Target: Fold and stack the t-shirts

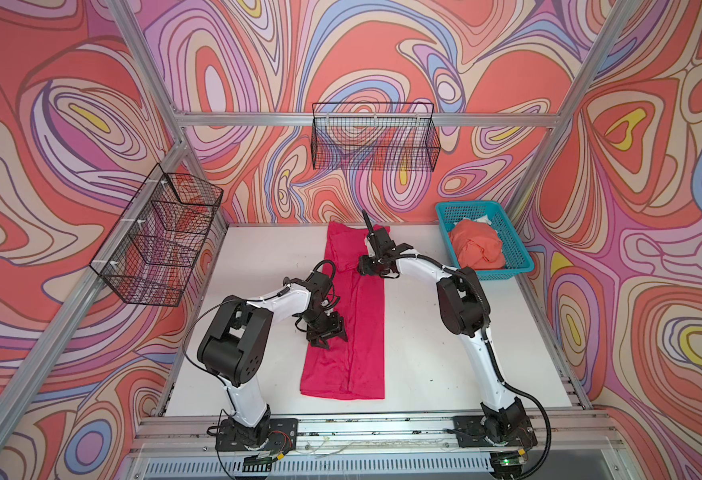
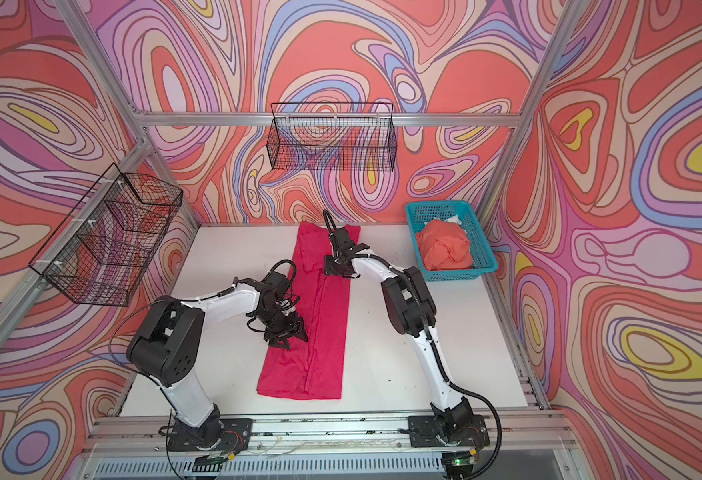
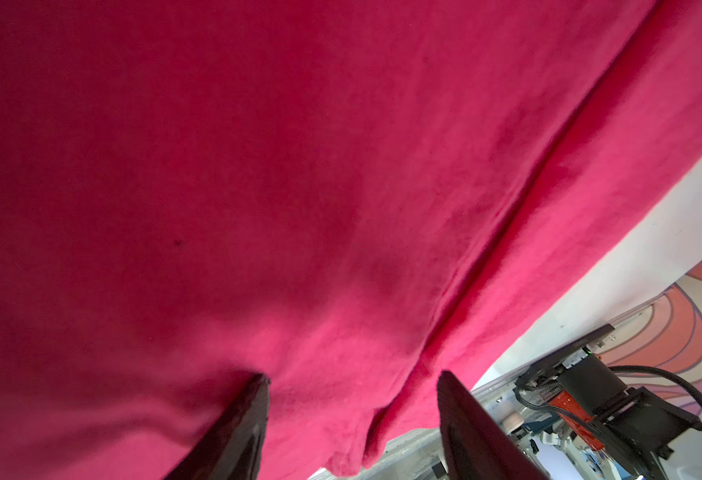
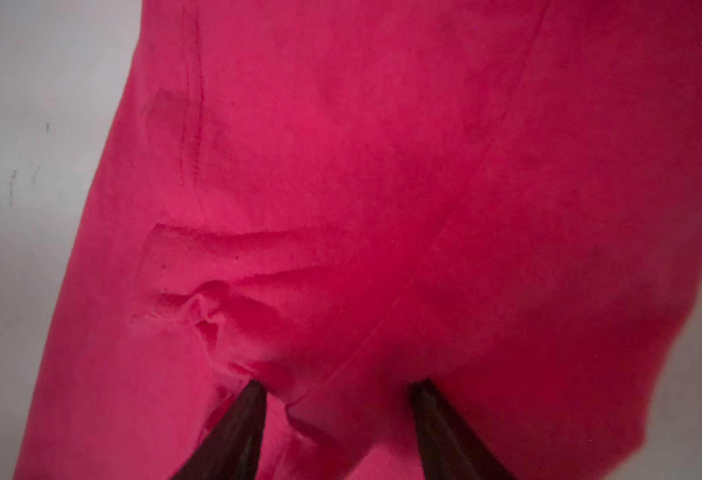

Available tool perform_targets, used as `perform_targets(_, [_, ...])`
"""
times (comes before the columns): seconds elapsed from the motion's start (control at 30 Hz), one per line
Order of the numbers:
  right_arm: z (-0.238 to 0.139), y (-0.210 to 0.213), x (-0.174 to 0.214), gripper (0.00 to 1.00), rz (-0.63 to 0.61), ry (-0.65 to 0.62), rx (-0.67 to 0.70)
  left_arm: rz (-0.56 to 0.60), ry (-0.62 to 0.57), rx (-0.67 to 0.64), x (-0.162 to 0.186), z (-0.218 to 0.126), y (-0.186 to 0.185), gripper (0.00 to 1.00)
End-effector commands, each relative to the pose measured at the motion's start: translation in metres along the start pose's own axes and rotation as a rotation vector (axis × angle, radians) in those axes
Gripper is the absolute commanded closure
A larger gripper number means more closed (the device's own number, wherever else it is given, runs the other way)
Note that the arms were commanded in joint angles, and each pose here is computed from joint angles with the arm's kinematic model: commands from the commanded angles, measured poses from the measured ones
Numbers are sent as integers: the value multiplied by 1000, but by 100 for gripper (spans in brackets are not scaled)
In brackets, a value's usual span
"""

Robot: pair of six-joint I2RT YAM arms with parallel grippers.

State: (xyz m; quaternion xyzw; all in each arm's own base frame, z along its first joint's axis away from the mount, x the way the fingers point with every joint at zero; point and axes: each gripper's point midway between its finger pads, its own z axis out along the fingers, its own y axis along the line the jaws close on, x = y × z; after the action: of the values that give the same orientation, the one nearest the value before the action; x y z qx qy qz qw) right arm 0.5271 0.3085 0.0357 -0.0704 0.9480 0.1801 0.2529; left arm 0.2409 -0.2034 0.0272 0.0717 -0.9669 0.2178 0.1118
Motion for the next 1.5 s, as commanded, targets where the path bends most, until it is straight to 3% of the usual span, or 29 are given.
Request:
perform_targets(0.0, [21,-15,24,40,-23,90,36,-22,85,-72,14,29,12,33])
perform_targets(0.17, [1,-9,11,40,-43,59,31,-10,69,-65,19,17,6,33])
perform_targets(0.37, [-70,16,-17,39,-50,-35,-25,60,-63,40,14,-36,-35,26])
perform_targets(0.5, [-114,20,-2,39,-11,-37,-49,83,-129,39,19,-61,-37,25])
perform_targets(0.6, [-140,16,30,38,53,-17,-76,63,-138,4,29,-60,-17,24])
perform_targets(0.77, [-171,9,123,38,160,77,-77,21,-132,-43,51,-46,24,24])
perform_targets(1.07, [-210,21,291,39,304,309,-65,-61,-79,-3,101,-19,60,29])
perform_targets(1.27, [-223,26,346,40,340,403,-82,-81,-80,-43,121,-10,70,31])
perform_targets(1.47, [-213,32,362,42,336,438,-101,-81,-88,-82,127,-5,76,34])
